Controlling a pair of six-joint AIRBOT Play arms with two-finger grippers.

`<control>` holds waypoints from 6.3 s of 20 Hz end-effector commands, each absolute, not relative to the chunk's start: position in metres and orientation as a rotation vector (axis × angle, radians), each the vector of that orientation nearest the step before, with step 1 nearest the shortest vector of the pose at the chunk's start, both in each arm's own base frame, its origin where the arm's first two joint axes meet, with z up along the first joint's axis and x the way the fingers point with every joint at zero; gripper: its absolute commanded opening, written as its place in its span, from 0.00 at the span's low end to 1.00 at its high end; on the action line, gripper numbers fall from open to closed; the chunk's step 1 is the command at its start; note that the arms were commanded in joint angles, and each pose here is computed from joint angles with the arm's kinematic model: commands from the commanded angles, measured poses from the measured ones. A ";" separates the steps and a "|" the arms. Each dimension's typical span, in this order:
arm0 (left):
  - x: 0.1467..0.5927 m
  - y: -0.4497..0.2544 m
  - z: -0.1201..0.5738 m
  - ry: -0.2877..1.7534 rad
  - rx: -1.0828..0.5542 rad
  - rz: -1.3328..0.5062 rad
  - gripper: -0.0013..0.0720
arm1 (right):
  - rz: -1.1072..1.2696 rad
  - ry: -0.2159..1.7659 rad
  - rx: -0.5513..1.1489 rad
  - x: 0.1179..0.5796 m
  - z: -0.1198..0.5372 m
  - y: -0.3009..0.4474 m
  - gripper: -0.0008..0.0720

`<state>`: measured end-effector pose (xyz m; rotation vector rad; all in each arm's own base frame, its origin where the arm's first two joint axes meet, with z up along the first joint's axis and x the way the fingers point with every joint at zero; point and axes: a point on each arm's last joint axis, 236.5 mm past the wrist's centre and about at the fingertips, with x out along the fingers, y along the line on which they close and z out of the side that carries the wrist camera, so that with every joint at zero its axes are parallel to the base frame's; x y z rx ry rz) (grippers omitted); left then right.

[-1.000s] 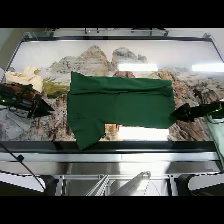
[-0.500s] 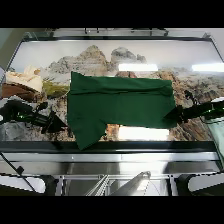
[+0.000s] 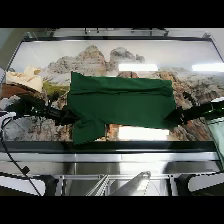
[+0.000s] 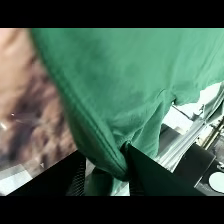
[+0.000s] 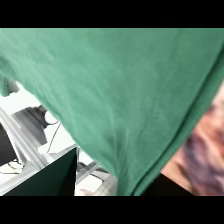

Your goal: Fold the shirts.

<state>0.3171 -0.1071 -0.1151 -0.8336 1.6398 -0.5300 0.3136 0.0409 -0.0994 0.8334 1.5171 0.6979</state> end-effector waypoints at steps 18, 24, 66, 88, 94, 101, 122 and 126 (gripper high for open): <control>0.301 -0.110 -0.106 1.698 -0.892 -0.615 0.90 | 0.706 1.525 0.863 0.312 -0.094 0.043 0.33; 0.317 -0.131 -0.111 1.684 -0.881 -0.665 0.48 | 0.704 1.527 0.863 0.312 -0.095 0.043 0.33; 0.489 -0.078 -0.018 1.513 -0.766 -0.740 0.05 | 0.455 0.855 0.835 0.498 -0.044 0.015 0.05; 0.558 -0.047 0.002 1.155 -0.741 -0.636 0.99 | 0.424 1.085 0.625 0.463 -0.070 -0.026 0.97; 0.539 -0.039 0.039 1.125 -0.736 -0.621 0.96 | 0.334 1.033 0.659 0.453 -0.029 -0.072 0.97; 0.516 -0.148 0.027 1.244 -0.609 -0.817 0.05 | 0.306 1.204 0.801 0.444 -0.089 -0.050 0.97; 0.481 -0.341 -0.118 1.376 -0.214 -0.694 0.03 | 0.532 1.247 0.836 0.441 -0.053 0.022 0.05; 0.452 -0.362 -0.128 1.466 -0.220 -0.713 0.03 | 0.593 1.167 0.775 0.444 -0.002 0.016 0.05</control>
